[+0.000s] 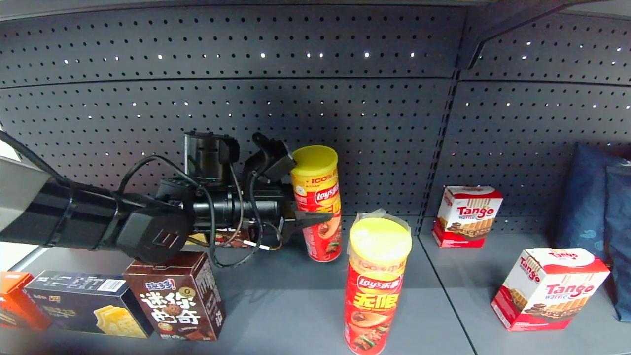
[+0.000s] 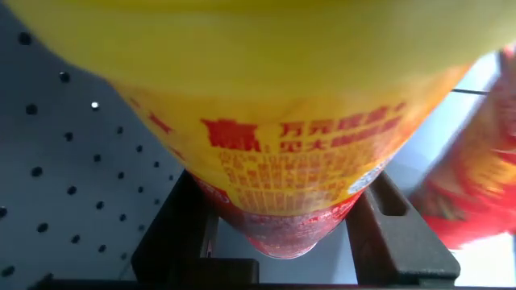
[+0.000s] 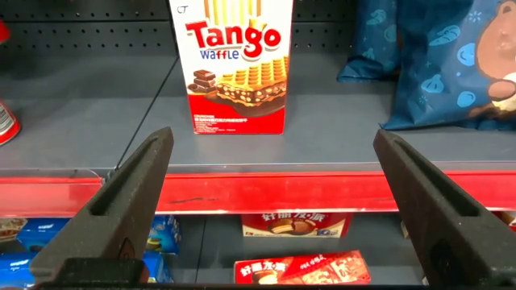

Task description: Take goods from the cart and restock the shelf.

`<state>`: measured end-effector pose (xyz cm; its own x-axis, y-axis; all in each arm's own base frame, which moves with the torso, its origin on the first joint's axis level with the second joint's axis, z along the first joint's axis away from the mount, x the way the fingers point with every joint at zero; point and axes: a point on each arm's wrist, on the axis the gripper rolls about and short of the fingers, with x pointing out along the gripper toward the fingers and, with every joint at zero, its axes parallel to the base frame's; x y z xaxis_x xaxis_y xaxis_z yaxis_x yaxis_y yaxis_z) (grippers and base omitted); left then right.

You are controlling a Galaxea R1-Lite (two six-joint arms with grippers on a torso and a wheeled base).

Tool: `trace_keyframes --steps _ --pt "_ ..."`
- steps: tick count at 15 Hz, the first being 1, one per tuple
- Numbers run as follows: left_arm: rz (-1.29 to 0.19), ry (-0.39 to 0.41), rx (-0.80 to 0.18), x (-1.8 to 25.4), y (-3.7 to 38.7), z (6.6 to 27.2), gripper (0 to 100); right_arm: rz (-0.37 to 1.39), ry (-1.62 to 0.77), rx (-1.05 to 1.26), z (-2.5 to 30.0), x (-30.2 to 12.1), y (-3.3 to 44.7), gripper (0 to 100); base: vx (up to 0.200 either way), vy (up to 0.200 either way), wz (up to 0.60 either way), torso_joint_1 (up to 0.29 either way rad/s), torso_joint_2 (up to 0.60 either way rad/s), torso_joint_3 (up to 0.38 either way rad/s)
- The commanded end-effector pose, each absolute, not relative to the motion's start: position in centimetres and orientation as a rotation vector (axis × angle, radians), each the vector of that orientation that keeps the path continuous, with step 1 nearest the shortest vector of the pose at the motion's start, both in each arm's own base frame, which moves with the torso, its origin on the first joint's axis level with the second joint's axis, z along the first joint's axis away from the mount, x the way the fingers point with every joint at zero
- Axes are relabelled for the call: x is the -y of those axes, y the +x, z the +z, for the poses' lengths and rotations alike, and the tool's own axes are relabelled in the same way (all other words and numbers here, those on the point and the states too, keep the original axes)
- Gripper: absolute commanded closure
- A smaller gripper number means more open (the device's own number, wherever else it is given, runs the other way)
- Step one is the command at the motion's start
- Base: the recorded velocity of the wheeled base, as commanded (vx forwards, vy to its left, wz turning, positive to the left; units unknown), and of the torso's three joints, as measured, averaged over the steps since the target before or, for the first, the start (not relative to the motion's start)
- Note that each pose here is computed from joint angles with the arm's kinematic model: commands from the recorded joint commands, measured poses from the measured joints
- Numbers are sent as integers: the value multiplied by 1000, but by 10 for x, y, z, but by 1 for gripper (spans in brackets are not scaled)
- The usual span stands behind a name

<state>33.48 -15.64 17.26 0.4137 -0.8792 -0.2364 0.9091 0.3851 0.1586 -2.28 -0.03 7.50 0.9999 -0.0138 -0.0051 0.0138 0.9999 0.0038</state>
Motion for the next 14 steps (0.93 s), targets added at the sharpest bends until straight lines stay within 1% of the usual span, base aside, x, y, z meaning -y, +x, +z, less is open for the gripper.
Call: trace_keyframes --steps 1,2,4,5,6,8,9,11,14 --pt "-1139 276 -151 159 346 163 100 -14 3 -5 75 0 -23 0 0 0 0 0 0 0" --pt "-1129 270 -185 155 350 163 100 -14 3 -5 75 0 -23 0 0 0 0 0 0 0" --pt "-1147 271 -243 157 355 167 100 -14 3 -5 75 0 -23 0 0 0 0 0 0 0" --pt "-1150 279 -247 157 358 167 100 -14 3 -5 75 0 -23 0 0 0 0 0 0 0" --pt "-1187 295 -232 159 363 170 100 -14 3 -5 75 0 -23 0 0 0 0 0 0 0" --pt "-1240 285 -230 161 366 171 100 -14 3 -5 75 0 -23 0 0 0 0 0 0 0" --pt "-1244 283 -236 161 367 172 100 -14 3 -5 75 0 -23 0 0 0 0 0 0 0" --pt "-1249 282 -249 163 369 166 100 -14 5 -5 75 0 -23 0 0 0 0 0 0 0" --pt "-1270 297 -232 165 375 161 100 -14 3 -5 75 0 -23 0 0 0 0 0 0 0"
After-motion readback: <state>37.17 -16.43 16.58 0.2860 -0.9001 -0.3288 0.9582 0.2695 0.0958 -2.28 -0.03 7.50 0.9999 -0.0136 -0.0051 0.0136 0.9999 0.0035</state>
